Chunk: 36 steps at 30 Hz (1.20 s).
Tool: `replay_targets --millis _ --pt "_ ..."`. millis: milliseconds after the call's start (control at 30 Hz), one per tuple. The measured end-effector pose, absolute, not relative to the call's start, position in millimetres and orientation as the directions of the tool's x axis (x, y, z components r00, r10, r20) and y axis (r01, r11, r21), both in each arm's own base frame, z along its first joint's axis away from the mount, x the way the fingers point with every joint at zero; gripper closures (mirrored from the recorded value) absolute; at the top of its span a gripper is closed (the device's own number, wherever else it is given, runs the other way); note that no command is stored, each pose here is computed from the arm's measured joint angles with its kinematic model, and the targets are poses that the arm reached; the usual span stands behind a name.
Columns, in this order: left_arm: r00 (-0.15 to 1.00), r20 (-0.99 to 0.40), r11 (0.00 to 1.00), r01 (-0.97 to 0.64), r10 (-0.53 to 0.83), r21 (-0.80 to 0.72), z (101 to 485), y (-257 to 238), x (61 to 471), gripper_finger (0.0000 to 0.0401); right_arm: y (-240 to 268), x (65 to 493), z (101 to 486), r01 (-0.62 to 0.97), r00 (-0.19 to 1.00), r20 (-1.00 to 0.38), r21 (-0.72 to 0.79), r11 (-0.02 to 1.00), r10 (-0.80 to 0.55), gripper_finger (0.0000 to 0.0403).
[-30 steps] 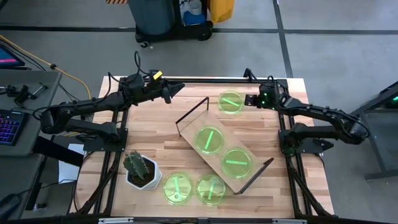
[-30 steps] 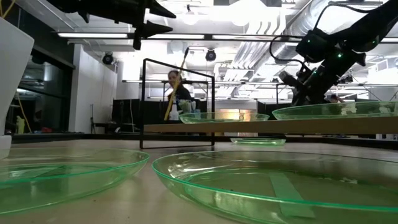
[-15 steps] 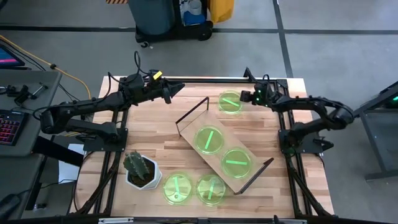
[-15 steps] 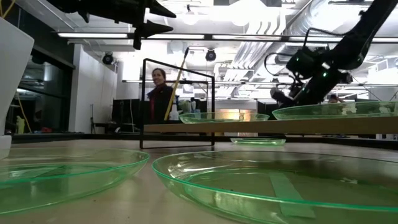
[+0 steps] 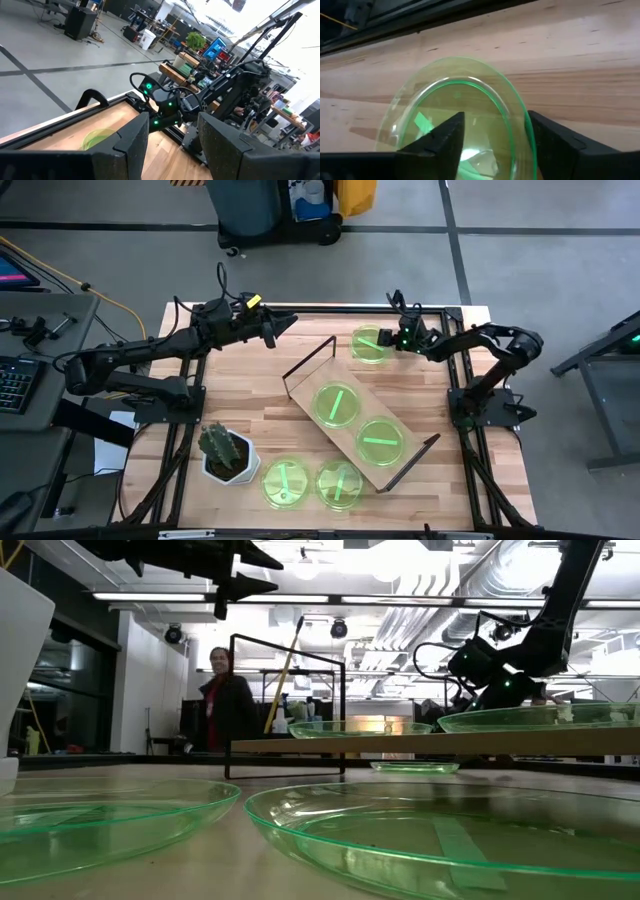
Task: Place and stack plates onto a shelf
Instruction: Stack the top center transparent green plate on top of the left transparent green plate on the shelf
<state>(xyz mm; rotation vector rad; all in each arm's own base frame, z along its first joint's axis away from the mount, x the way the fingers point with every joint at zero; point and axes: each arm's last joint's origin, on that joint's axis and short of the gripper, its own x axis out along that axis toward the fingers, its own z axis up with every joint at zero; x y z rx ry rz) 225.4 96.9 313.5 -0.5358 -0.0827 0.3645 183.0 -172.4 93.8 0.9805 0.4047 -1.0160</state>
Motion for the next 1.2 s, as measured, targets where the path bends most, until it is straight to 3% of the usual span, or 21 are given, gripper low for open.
replay_targets --millis 67,233,367,600,967,1200 --pt "0.932 -0.017 0.797 -0.318 0.361 -0.513 313.5 97.0 225.4 0.024 -170.3 183.7 92.6 0.867 0.48 -0.698 0.471 0.165 -0.531 0.0233" --pt "0.932 -0.018 0.802 -0.32 0.361 -0.504 313.4 97.0 225.4 0.024 -169.1 182.2 90.4 0.878 0.461 -0.714 0.453 0.153 -0.527 0.0382" --pt "0.932 -0.018 0.806 -0.321 0.361 -0.497 313.5 97.0 225.4 0.024 -170.3 181.1 94.6 0.841 0.522 -0.703 0.519 0.154 -0.484 0.0395" --pt "0.932 -0.016 0.806 -0.321 0.361 -0.497 313.6 97.0 225.4 0.024 -173.0 184.2 119.5 0.648 0.757 -0.549 0.7 0.299 -0.354 0.0402" --pt "0.932 -0.016 0.806 -0.321 0.361 -0.498 313.7 97.0 225.4 0.024 -180.9 172.1 150.1 0.541 0.828 -0.409 0.764 0.352 -0.384 0.0403" --pt "0.932 -0.016 0.806 -0.322 0.363 -0.497 313.7 97.1 225.4 0.024 -172.2 165.4 183.0 0.416 0.901 -0.279 0.773 0.48 -0.332 0.0403"
